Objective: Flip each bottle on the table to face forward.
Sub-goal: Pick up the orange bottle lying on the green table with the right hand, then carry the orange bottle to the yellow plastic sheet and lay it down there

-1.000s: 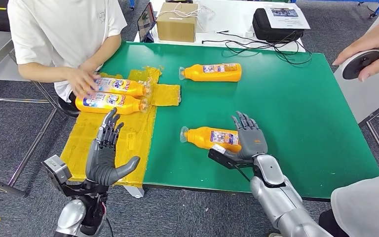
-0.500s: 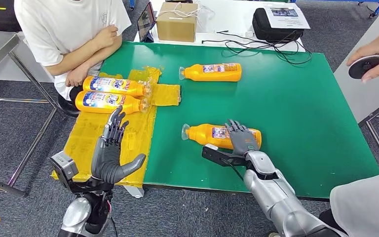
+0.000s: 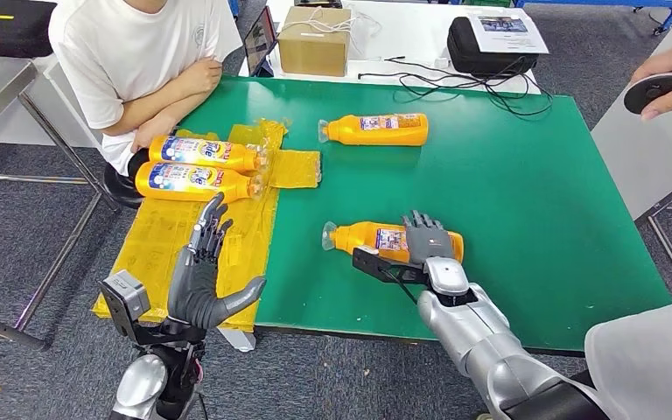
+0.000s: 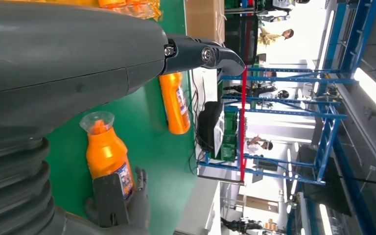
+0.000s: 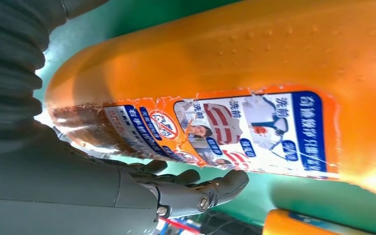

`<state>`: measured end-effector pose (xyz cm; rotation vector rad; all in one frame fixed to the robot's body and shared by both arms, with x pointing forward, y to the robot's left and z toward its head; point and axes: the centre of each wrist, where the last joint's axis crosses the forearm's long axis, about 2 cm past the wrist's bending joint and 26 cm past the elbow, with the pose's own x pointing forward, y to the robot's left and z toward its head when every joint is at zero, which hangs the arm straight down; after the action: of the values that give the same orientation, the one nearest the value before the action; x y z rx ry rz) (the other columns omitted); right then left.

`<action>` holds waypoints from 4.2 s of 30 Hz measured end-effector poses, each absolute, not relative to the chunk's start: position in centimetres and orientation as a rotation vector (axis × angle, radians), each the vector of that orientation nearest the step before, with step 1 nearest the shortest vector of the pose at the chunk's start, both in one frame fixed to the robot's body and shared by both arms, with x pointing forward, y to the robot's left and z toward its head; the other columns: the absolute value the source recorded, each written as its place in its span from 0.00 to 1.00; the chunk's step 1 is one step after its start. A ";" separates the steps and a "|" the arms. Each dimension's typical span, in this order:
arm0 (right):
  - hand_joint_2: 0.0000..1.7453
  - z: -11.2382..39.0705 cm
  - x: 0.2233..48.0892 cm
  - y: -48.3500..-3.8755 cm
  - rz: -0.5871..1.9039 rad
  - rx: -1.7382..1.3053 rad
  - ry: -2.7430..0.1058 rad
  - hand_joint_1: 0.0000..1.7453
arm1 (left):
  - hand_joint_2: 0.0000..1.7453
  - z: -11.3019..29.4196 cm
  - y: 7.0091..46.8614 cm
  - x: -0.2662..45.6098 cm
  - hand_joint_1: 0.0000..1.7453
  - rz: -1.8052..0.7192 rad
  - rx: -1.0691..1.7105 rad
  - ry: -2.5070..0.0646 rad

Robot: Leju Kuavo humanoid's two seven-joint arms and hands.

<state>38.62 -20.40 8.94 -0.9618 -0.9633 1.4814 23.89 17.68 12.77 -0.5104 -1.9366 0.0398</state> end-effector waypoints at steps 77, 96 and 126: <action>1.00 7.9 29.9 -15.8 0.858 0.280 -1.837 1.00 | 1.00 10.5 11.6 22.7 0.00 -0.015 -0.713 -1.743; 1.00 7.5 27.6 -12.2 0.942 0.330 -1.803 1.00 | 1.00 11.3 10.5 22.2 0.74 0.192 -0.612 -1.671; 0.00 9.9 26.7 -10.3 0.632 0.392 -1.981 0.00 | 1.00 11.3 12.3 22.6 1.00 0.260 -0.806 -1.760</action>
<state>26.74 -10.26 9.91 0.3922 -1.9812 0.6325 22.60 12.30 11.34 -0.8055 -1.7603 0.2595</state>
